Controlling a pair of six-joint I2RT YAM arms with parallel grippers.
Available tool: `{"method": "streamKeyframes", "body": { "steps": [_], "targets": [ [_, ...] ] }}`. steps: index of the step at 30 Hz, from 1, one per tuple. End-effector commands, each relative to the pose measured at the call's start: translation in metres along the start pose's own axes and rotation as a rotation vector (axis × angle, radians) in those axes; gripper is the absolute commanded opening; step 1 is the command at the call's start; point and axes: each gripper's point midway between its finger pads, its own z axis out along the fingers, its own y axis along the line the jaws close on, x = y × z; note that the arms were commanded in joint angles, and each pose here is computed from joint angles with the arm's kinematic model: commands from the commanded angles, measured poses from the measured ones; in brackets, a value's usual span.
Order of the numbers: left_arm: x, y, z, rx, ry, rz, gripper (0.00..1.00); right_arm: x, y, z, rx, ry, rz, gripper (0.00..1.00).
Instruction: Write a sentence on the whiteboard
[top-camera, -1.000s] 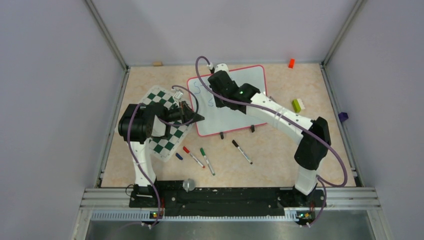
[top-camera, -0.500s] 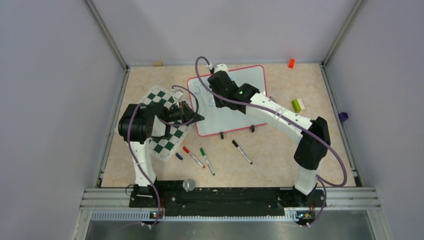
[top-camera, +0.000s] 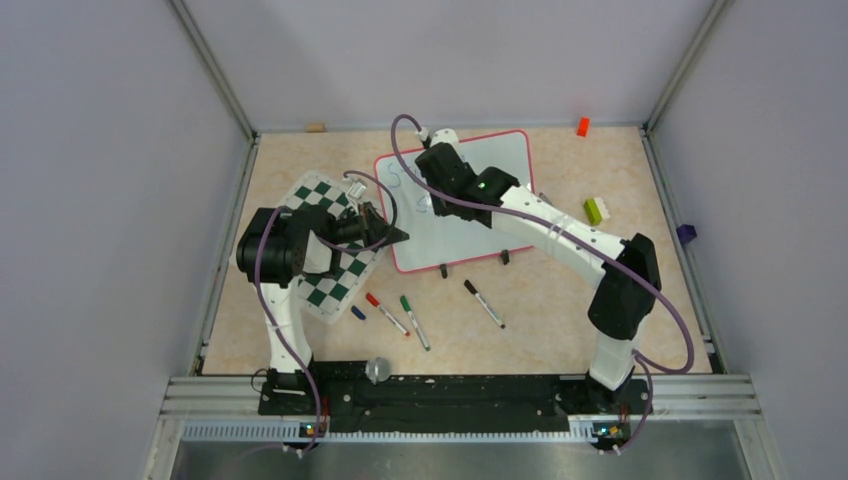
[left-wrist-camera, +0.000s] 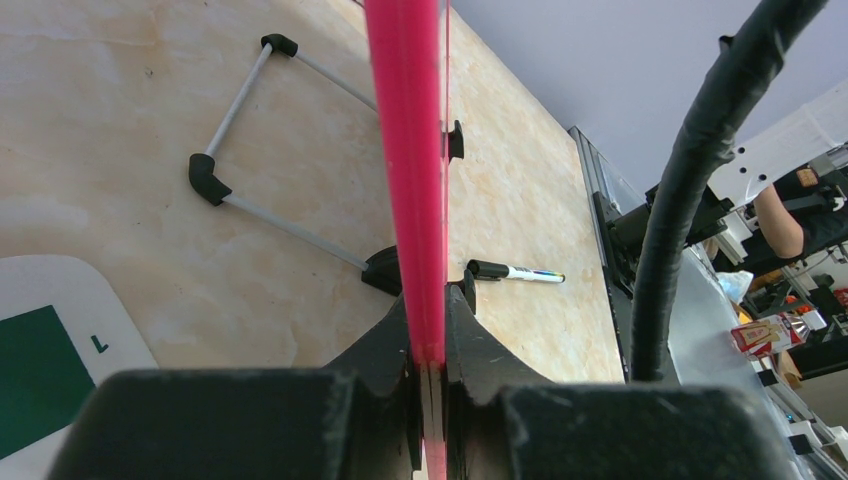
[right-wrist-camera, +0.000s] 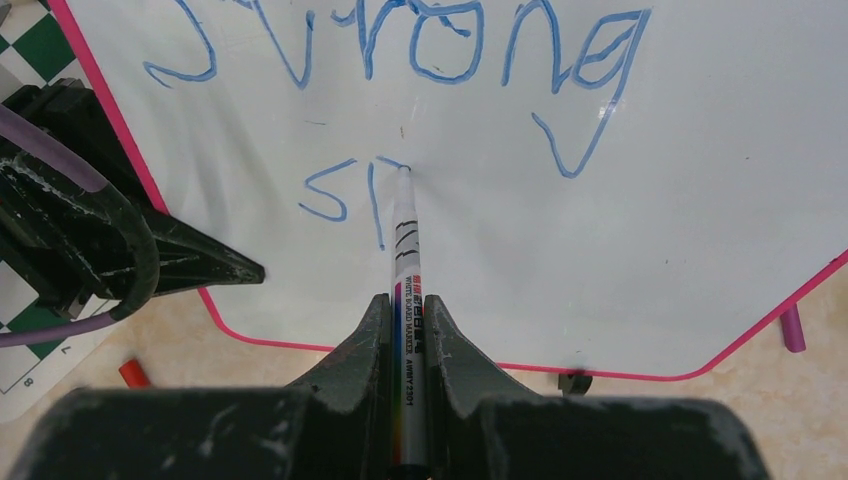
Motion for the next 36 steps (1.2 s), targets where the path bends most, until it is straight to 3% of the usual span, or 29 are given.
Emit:
{"method": "streamKeyframes", "body": {
  "steps": [1,19,28,36],
  "targets": [
    [-0.025,0.009,-0.007,-0.050,-0.094,0.170,0.00,-0.004,-0.013,-0.001,0.044,-0.009,0.014,0.00],
    [-0.026,0.009,-0.007,-0.049,-0.094,0.172,0.00,0.008,0.001,-0.003,-0.043,0.011,0.041,0.00],
    [-0.026,0.009,-0.007,-0.049,-0.094,0.172,0.00,-0.013,0.010,-0.012,-0.101,-0.044,0.075,0.00],
    [-0.026,0.009,-0.007,-0.048,-0.095,0.169,0.00,-0.033,-0.015,-0.034,-0.099,-0.111,0.126,0.00]
  ]
}}
